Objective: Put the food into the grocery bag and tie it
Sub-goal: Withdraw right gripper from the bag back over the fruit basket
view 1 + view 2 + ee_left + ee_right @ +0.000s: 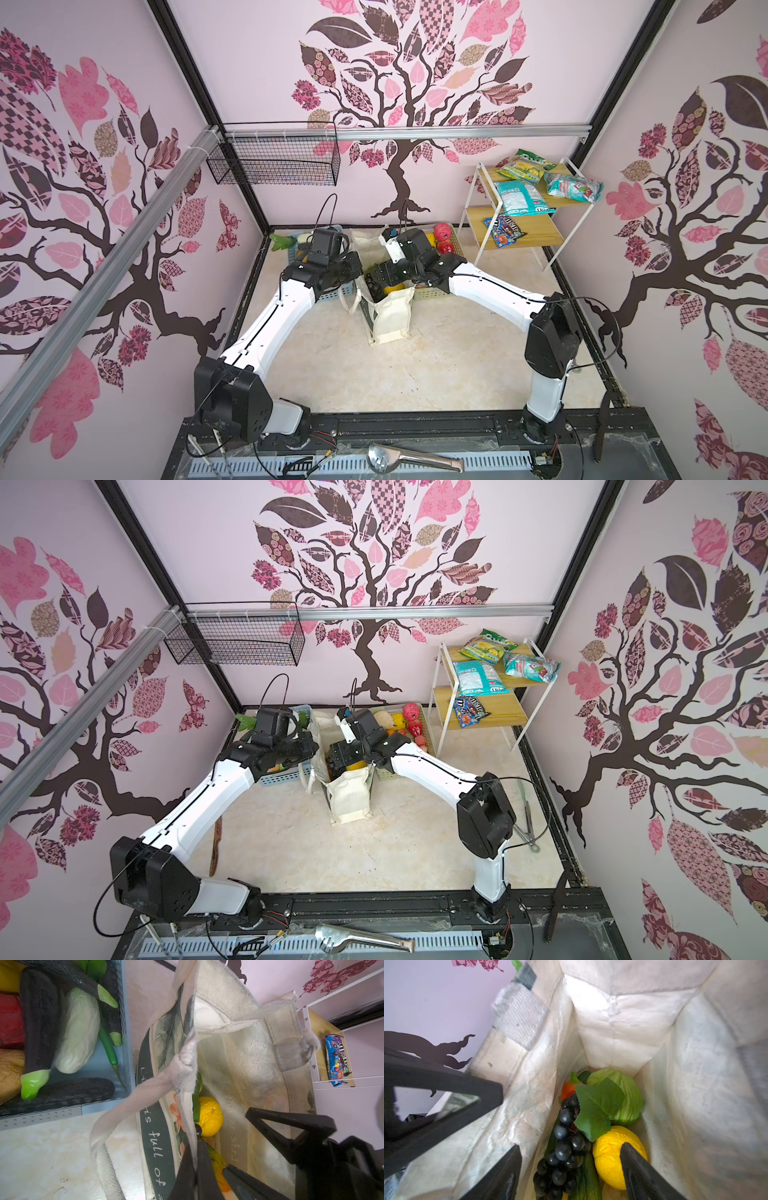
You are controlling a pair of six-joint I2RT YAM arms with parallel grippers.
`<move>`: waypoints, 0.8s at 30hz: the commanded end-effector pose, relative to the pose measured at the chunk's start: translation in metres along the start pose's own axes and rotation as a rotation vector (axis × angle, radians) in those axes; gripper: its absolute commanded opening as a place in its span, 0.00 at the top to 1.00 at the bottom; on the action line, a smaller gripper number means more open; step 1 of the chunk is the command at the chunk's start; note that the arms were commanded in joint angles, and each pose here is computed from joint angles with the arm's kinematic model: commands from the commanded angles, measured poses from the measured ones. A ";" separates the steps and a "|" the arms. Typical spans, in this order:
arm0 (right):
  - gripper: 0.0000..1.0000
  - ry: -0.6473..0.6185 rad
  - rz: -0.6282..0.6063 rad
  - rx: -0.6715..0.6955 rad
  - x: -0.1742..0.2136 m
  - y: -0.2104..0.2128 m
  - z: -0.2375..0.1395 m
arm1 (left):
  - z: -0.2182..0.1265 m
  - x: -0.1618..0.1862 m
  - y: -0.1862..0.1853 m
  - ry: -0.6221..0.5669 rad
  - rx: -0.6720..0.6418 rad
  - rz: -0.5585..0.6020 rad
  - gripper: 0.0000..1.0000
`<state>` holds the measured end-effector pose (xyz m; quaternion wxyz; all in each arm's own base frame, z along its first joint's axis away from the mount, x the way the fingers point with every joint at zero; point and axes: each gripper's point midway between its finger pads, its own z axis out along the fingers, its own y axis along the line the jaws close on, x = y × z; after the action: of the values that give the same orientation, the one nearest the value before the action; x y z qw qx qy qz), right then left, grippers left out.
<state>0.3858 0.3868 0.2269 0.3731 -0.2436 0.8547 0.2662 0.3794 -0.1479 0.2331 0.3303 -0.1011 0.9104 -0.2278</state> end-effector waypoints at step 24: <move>0.25 -0.237 0.068 0.211 -0.047 -0.079 -0.120 | -0.003 0.005 0.004 0.006 -0.003 0.009 1.00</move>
<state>0.4009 0.2855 0.2922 0.4621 -0.1658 0.8424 0.2220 0.3793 -0.1474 0.2328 0.3298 -0.1017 0.9106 -0.2273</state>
